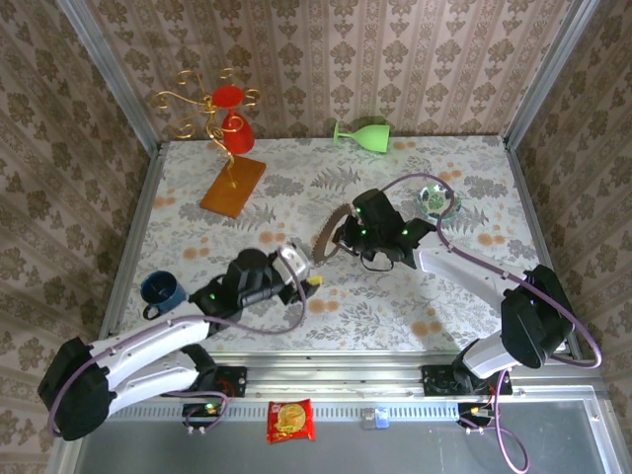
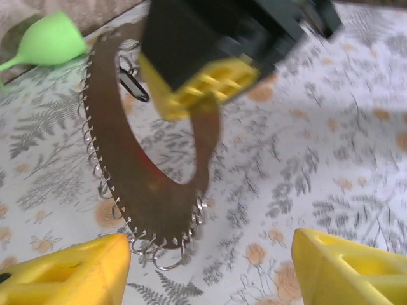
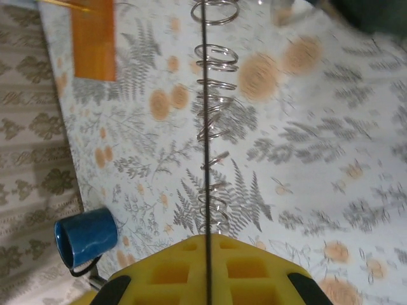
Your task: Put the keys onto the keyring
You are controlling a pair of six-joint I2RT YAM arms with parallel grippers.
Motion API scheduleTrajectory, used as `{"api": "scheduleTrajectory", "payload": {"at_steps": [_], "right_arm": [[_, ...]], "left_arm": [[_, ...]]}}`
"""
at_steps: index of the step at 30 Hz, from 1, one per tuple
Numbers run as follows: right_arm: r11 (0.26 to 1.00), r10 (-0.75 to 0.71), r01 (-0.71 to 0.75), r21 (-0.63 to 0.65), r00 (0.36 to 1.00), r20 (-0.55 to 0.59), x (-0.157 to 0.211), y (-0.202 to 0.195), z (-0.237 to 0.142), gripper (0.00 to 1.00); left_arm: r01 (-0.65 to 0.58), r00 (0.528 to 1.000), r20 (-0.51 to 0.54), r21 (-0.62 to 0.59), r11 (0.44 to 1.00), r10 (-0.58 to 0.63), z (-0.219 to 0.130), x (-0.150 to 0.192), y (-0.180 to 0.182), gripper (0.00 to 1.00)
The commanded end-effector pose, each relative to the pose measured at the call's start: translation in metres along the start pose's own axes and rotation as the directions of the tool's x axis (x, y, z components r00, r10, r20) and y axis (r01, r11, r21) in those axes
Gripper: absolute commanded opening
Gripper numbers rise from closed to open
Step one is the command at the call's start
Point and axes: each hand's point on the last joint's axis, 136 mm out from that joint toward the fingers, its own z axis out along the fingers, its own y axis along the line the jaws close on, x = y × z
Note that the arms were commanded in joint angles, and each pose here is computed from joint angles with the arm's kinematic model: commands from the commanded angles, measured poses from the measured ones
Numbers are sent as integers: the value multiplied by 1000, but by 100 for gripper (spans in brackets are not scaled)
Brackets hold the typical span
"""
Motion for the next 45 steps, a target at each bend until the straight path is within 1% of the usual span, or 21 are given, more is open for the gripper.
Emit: {"api": "scheduleTrajectory", "payload": {"at_steps": [1, 3, 7, 10, 11, 13, 15, 17, 19, 22, 29, 32, 33, 35, 37, 38, 40, 41, 42, 45], "right_arm": [[981, 191, -191, 20, 982, -7, 7, -6, -11, 0], [971, 240, -240, 25, 971, -5, 9, -5, -13, 0], [955, 297, -296, 17, 955, -6, 12, 4, -18, 0], [944, 330, -330, 2, 944, -12, 13, 12, -20, 0], [943, 334, -334, -11, 943, -11, 13, 16, -21, 0], [938, 345, -345, -25, 938, -18, 13, 20, -22, 0], [932, 358, -359, -42, 933, -26, 15, 25, -24, 0], [927, 369, -371, -60, 929, -29, 14, 29, -26, 0], [921, 379, -381, -79, 924, -39, 16, 35, -26, 0], [914, 391, -395, -95, 919, -56, 20, 40, -25, 0], [903, 404, -409, -132, 912, -66, 20, 46, -25, 0], [902, 401, -407, -144, 913, -74, 20, 47, -24, 11], [902, 397, -404, -149, 915, -76, 20, 48, -24, 16], [908, 381, -389, -156, 921, -80, 18, 47, -25, 35], [916, 364, -371, -152, 929, -70, 14, 44, -26, 48], [920, 341, -347, -181, 938, -61, 10, 49, -40, 53], [935, 300, -302, -186, 953, -38, 4, 48, -50, 59], [941, 277, -276, -196, 961, -23, 1, 48, -57, 61], [948, 247, -243, -204, 969, -8, -2, 48, -63, 66], [978, 108, -94, -185, 992, 69, -14, 39, -83, 68]], "left_arm": [[-302, 943, 90, -170, 938, 320, 0, -29, 15, 71], [-372, 919, 60, -195, 907, 390, 8, -29, 16, 72], [-426, 895, 36, -225, 876, 445, 20, -31, 21, 72], [-438, 890, 33, -218, 872, 455, 29, -31, 21, 71], [-440, 890, 28, -210, 873, 455, 31, -30, 20, 69], [-438, 892, 10, -216, 872, 451, 35, -27, 22, 62], [-437, 894, -4, -237, 868, 449, 37, -25, 26, 52], [-437, 895, -24, -253, 863, 445, 40, -22, 30, 45], [-432, 897, -39, -279, 858, 440, 41, -20, 35, 41], [-425, 900, -39, -306, 852, 434, 43, -19, 39, 33], [-420, 895, -1, -343, 840, 447, 41, -27, 40, 1], [-417, 891, 12, -372, 829, 454, 35, -31, 43, 0], [-416, 891, 15, -379, 827, 455, 34, -32, 44, 0], [-410, 893, 14, -386, 826, 450, 31, -33, 46, 0], [-379, 906, 27, -391, 838, 422, 27, -35, 49, 0], [-353, 918, 35, -388, 852, 396, 24, -35, 51, 0], [-287, 942, 57, -377, 880, 332, 17, -35, 58, 0], [-254, 952, 69, -367, 895, 298, 13, -34, 62, 0], [-232, 958, 77, -355, 906, 276, 10, -35, 64, 0], [-159, 975, 103, -307, 938, 198, -1, -36, 70, 0]]}}
